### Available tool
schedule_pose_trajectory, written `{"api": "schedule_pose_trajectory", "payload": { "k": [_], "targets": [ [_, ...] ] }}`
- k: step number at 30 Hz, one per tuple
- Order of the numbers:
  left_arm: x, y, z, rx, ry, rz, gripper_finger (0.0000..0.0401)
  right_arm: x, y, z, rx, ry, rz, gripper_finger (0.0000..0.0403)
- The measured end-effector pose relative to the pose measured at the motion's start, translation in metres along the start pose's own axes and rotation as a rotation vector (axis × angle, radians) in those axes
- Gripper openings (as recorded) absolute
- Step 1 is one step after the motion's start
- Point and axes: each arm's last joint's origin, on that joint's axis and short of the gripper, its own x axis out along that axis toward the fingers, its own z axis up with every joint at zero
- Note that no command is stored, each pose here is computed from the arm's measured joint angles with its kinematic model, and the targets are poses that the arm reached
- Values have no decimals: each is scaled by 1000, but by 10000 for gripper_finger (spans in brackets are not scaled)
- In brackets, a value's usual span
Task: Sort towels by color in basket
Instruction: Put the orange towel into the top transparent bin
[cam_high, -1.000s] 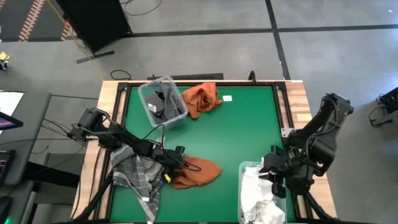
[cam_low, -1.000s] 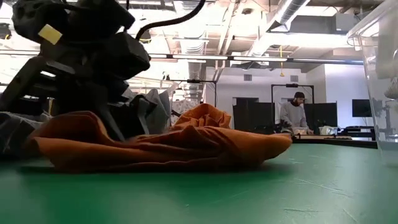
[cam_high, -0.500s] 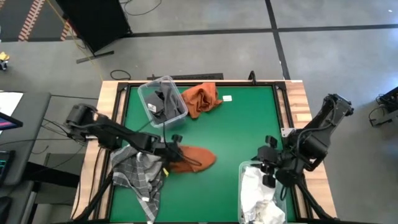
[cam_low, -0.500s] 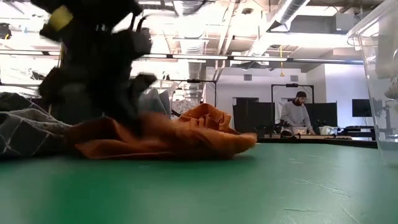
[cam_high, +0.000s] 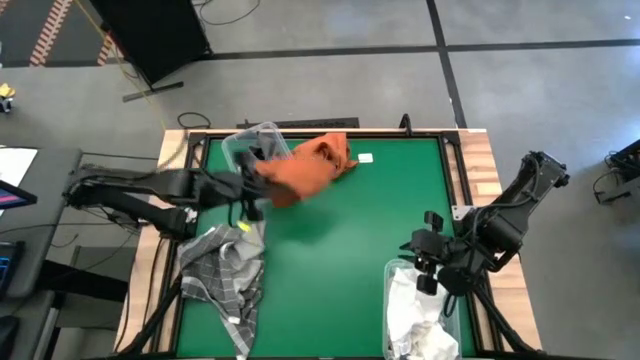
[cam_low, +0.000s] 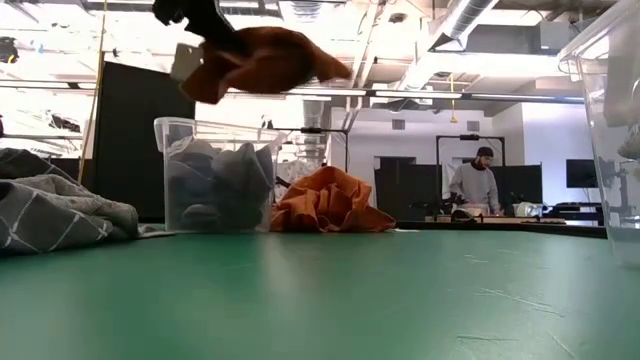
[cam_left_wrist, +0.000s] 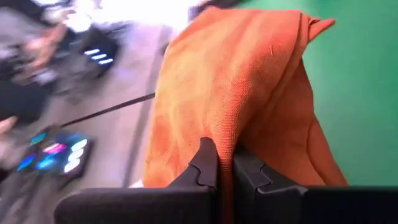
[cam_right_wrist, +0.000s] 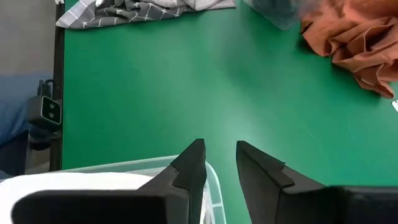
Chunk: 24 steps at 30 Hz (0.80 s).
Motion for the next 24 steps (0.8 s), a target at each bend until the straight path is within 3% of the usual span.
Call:
{"api": "schedule_pose_trajectory", "payload": {
  "k": [5,10,16,24],
  "targets": [
    [-19,42,-8,-59,120,218,6,3,0,-3,-9,4,-9,120],
    [-18,67,-25,-223,229,343,7,7,0,-6,-16,10,-19,120],
    [6,82,-44,-400,333,298,8,7,-1,-6,-23,1,-28,120],
    [54,96,-78,-499,572,234,9,4,3,-9,-45,-9,-23,120]
  ]
}}
